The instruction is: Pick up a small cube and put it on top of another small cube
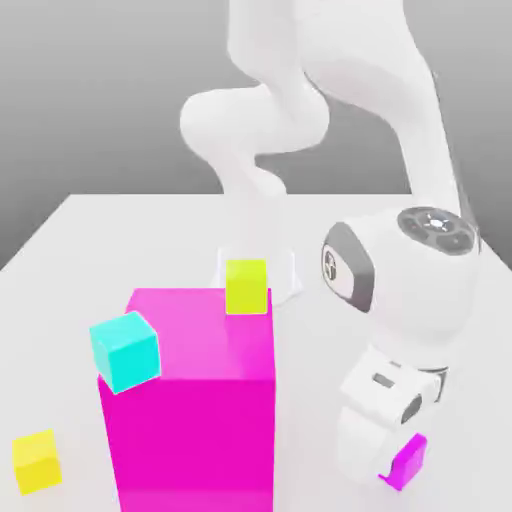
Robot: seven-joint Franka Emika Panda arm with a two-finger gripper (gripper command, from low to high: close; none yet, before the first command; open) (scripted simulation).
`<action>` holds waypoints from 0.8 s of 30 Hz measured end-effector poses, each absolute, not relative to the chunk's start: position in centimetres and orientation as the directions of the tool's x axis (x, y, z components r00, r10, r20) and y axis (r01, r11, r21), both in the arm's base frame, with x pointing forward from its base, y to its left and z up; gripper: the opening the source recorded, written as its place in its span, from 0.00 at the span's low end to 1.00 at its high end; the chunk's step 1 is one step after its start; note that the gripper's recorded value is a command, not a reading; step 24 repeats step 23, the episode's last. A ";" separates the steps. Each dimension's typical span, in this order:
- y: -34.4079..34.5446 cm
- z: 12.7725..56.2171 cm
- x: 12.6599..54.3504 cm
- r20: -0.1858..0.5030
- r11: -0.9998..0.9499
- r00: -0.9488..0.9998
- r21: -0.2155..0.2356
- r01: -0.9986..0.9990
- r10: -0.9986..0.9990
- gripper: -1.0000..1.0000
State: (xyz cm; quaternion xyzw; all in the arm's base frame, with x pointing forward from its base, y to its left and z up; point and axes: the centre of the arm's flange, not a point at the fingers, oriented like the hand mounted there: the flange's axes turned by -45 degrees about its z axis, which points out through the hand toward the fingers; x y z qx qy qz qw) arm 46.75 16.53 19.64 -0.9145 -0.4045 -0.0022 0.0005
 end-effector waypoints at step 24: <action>-12.3 39.4 49.5 0.001 -0.991 0.991 -0.006 0.135 0.135 1.00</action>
